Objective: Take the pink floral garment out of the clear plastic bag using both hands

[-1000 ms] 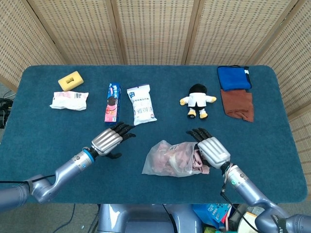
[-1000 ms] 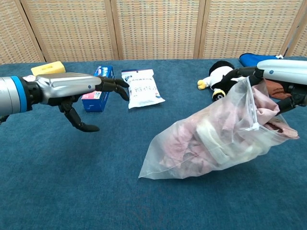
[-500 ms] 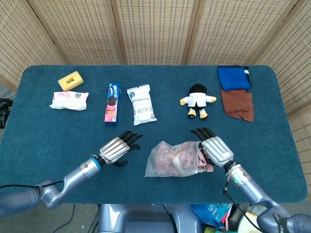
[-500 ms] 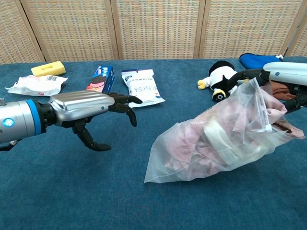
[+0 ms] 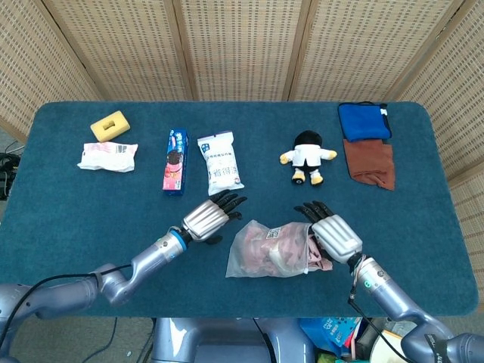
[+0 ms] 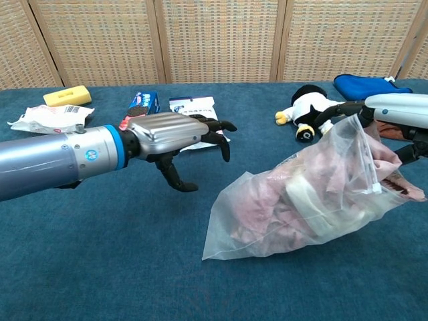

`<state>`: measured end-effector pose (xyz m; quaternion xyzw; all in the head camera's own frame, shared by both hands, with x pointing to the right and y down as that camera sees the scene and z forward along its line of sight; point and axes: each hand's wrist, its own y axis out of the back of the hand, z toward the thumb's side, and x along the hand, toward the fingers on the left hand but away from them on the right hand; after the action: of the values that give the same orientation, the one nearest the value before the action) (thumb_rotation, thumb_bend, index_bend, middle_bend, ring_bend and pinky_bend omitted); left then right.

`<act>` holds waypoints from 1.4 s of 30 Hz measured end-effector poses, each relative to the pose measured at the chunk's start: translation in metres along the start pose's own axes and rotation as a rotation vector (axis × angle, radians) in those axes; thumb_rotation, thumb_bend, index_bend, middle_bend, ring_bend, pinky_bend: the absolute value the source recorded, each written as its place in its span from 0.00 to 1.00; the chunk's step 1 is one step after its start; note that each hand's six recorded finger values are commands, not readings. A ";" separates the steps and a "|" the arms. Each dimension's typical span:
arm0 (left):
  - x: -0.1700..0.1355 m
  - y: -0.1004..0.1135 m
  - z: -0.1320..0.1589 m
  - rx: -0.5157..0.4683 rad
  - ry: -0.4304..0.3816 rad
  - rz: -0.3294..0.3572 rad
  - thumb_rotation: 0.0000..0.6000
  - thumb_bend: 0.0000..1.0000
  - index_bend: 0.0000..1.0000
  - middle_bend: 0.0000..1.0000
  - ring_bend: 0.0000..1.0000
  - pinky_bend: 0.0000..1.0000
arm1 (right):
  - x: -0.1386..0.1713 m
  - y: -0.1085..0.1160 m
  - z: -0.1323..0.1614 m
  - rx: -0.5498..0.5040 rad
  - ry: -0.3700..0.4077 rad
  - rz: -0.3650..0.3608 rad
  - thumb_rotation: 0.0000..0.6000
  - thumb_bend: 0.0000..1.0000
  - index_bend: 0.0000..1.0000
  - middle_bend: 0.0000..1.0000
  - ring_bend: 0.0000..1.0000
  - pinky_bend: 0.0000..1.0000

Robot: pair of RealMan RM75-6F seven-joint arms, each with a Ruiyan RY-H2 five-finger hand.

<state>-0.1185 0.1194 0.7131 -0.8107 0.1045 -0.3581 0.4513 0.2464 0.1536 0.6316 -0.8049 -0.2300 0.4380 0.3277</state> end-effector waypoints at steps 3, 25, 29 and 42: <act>0.014 -0.001 0.007 0.029 -0.001 -0.015 1.00 0.31 0.28 0.00 0.00 0.00 | 0.000 -0.001 0.001 0.009 0.009 0.002 1.00 0.81 0.72 0.12 0.00 0.00; 0.075 -0.015 0.029 0.037 0.067 -0.112 1.00 0.38 0.34 0.00 0.00 0.00 | 0.000 -0.001 0.001 0.052 0.032 0.009 1.00 0.81 0.72 0.12 0.00 0.00; 0.076 -0.016 0.032 0.012 0.068 -0.112 1.00 0.41 0.42 0.00 0.00 0.00 | 0.000 -0.002 0.002 0.055 0.036 0.010 1.00 0.81 0.72 0.12 0.00 0.00; 0.073 -0.015 0.031 -0.022 0.071 -0.090 1.00 0.41 0.61 0.00 0.00 0.00 | -0.002 -0.001 0.006 0.057 0.044 0.008 1.00 0.81 0.72 0.13 0.00 0.00</act>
<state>-0.0470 0.1117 0.7502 -0.8063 0.0876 -0.4055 0.4217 0.2399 0.1550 0.6306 -0.8058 -0.2070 0.4276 0.3536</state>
